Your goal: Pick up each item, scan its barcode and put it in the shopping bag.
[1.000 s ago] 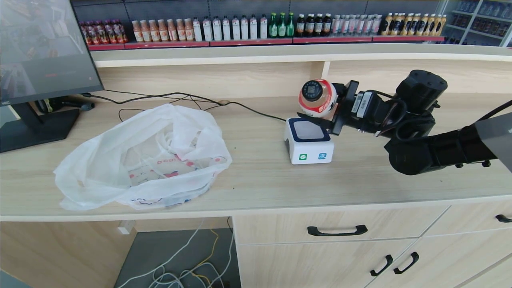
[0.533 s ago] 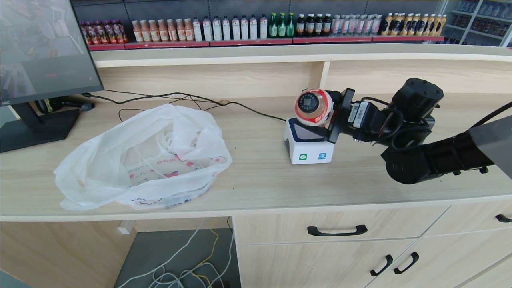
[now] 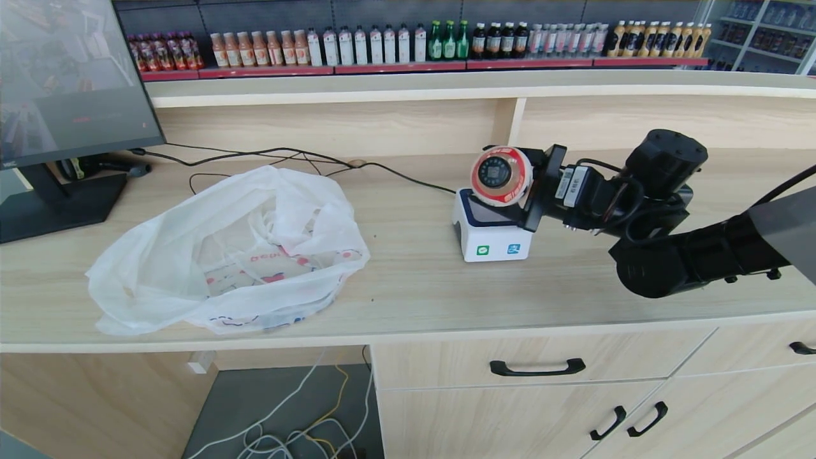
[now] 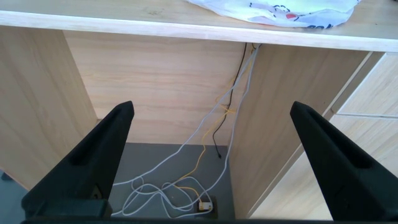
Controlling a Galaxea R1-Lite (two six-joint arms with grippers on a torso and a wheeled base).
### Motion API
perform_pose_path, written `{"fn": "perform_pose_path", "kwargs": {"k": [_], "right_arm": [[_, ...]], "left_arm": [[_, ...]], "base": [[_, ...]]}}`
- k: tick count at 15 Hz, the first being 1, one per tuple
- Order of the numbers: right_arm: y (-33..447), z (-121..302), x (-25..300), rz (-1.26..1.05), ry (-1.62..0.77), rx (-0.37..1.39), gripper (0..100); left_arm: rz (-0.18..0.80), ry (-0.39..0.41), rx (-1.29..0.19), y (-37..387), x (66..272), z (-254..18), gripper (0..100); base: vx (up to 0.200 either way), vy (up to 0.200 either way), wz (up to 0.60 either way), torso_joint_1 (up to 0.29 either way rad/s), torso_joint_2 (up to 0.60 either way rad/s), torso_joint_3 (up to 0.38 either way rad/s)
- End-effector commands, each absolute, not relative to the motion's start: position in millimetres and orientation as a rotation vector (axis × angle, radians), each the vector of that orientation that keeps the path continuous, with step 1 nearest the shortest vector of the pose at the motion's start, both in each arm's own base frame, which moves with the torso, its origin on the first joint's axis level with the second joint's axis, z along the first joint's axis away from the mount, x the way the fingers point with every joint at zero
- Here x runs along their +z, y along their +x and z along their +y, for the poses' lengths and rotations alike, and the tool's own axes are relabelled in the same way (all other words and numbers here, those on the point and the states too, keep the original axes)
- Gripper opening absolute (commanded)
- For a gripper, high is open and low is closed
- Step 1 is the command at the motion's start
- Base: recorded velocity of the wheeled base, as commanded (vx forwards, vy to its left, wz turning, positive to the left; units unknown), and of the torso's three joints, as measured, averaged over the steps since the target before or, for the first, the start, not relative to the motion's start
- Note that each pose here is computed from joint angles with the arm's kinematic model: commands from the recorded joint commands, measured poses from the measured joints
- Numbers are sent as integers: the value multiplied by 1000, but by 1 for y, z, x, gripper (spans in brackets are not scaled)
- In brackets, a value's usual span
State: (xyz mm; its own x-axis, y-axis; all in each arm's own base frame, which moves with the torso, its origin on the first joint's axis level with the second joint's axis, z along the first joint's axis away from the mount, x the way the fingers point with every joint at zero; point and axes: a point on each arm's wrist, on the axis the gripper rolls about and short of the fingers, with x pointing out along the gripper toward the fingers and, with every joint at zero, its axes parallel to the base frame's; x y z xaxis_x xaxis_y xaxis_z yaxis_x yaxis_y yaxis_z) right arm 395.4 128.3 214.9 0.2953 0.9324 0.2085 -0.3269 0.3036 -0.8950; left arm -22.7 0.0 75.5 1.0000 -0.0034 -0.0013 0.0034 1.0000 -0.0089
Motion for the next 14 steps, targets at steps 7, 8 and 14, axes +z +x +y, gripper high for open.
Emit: {"fn": "perform_pose_path", "kwargs": {"k": [7,8,14], "right_arm": [[395,128,210,-842,-842,998,0],[394,128,211,-844,-842,998,0],[393,128,211,-835,-839,991,0]], "left_arm": [[2,-9,-3,-23,76,0,100],[2,-9,-3,-23,76,0,100],[2,-9,-3,-23,76,0,100]], "base": [[0,0,0,0,0,0],[0,0,0,0,0,0],[0,0,0,0,0,0]]}}
